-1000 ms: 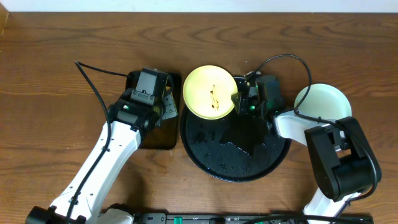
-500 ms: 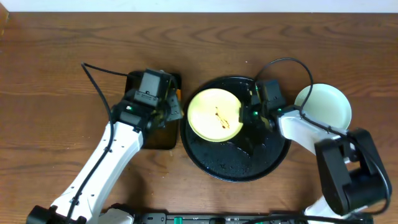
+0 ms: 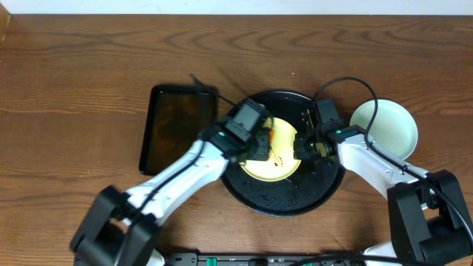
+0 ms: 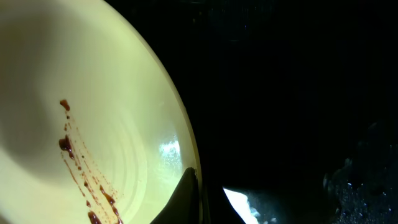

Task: Clean dirty plates on tray and stack at the side
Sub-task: 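Hold the yellow plate with right gripper and scrub it with sponge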

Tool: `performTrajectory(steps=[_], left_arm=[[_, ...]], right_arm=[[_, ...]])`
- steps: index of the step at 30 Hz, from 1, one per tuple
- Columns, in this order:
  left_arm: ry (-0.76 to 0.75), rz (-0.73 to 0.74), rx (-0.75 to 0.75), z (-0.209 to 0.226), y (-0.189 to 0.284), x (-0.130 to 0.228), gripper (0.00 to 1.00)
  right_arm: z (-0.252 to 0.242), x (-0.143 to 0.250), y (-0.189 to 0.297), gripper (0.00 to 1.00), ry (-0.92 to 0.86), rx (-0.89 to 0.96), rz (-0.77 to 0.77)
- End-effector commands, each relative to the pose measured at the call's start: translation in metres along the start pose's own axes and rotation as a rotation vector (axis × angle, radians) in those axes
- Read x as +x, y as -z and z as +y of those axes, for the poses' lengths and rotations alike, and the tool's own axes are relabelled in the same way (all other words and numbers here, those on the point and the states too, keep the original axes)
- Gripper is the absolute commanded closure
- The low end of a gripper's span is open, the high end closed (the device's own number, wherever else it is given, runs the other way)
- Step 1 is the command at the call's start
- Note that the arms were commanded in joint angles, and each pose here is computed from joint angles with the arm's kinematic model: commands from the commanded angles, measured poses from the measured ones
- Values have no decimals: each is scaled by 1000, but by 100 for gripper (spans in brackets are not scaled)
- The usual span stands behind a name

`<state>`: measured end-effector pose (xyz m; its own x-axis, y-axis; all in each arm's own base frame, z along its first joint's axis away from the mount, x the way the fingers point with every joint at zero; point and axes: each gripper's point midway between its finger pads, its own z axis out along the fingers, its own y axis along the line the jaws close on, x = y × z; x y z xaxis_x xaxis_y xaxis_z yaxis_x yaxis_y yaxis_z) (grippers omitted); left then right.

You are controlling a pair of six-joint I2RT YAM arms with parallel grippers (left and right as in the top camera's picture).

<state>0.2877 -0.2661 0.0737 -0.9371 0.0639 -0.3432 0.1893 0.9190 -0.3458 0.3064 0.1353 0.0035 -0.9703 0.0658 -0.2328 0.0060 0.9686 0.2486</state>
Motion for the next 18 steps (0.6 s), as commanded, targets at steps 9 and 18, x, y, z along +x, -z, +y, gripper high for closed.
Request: performTrajectory(steps=[9, 18], left_arm=[[29, 94, 159, -48, -48, 26, 92], [58, 122, 136, -42, -59, 32, 92]], right_arm=[[-4, 14, -3, 99, 26, 40, 36], [-5, 15, -2, 99, 25, 42, 42]])
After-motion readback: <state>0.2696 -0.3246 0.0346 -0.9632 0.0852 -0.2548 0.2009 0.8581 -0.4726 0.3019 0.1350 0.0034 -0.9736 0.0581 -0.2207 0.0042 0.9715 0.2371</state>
